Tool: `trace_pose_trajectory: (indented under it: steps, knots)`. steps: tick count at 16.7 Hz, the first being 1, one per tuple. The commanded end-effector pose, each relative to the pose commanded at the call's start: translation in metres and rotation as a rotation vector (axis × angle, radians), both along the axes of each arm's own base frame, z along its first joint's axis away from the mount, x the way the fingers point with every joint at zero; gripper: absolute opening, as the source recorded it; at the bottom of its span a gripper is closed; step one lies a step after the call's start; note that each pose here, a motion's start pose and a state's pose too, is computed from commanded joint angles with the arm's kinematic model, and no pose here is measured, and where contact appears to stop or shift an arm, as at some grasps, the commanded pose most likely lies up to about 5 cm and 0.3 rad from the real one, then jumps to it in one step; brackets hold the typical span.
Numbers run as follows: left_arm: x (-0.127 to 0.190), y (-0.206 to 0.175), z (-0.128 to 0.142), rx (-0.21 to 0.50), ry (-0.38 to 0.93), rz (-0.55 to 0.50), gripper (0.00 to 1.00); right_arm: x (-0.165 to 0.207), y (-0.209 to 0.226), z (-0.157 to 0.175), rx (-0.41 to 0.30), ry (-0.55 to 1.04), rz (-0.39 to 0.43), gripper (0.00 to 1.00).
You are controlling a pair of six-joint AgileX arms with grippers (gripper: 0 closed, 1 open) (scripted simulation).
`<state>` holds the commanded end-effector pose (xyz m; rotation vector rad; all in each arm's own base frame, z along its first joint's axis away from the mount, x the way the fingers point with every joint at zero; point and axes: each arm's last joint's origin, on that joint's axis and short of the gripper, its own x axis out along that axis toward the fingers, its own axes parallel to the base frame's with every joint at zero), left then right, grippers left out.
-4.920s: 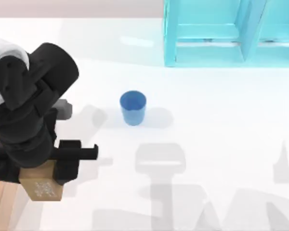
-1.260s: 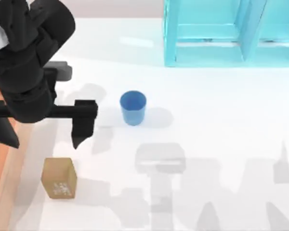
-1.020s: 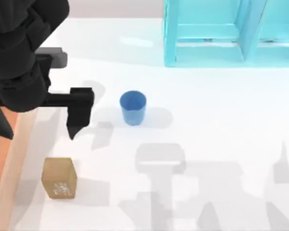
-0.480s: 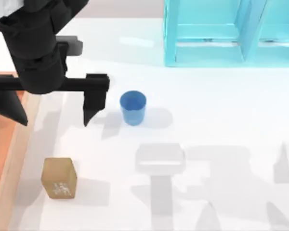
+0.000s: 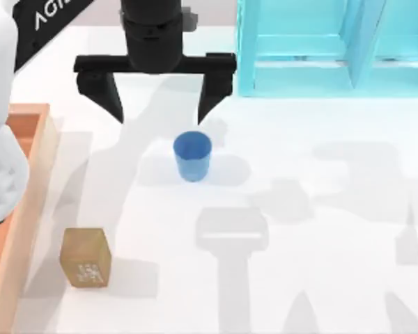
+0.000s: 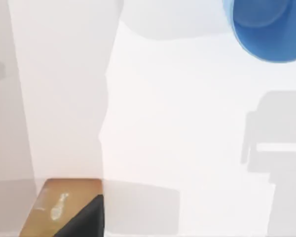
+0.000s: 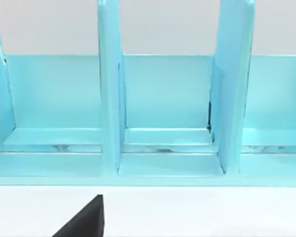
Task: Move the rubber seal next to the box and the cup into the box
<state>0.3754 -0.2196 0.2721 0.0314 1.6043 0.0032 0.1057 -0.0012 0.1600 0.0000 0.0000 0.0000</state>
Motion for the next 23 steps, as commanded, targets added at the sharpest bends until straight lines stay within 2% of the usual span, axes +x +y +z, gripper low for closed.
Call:
trace_pose_trajectory:
  steps: [4, 8, 18, 23]
  knots:
    - [0.026, -0.034, -0.027, -0.01, -0.02, -0.001, 1.0, 0.0, 0.0, 0.0, 0.0, 0.0, 0.0, 1.0]
    - [0.036, -0.053, -0.052, -0.02, -0.032, -0.001, 1.0, 0.0, 0.0, 0.0, 0.0, 0.0, 0.0, 1.0]
    - [0.04, -0.056, -0.063, -0.024, -0.037, 0.0, 1.0, 0.0, 0.0, 0.0, 0.0, 0.0, 0.0, 1.0]
    - [0.045, -0.06, -0.094, -0.021, -0.032, -0.002, 1.0, 0.0, 0.0, 0.0, 0.0, 0.0, 0.0, 1.0]
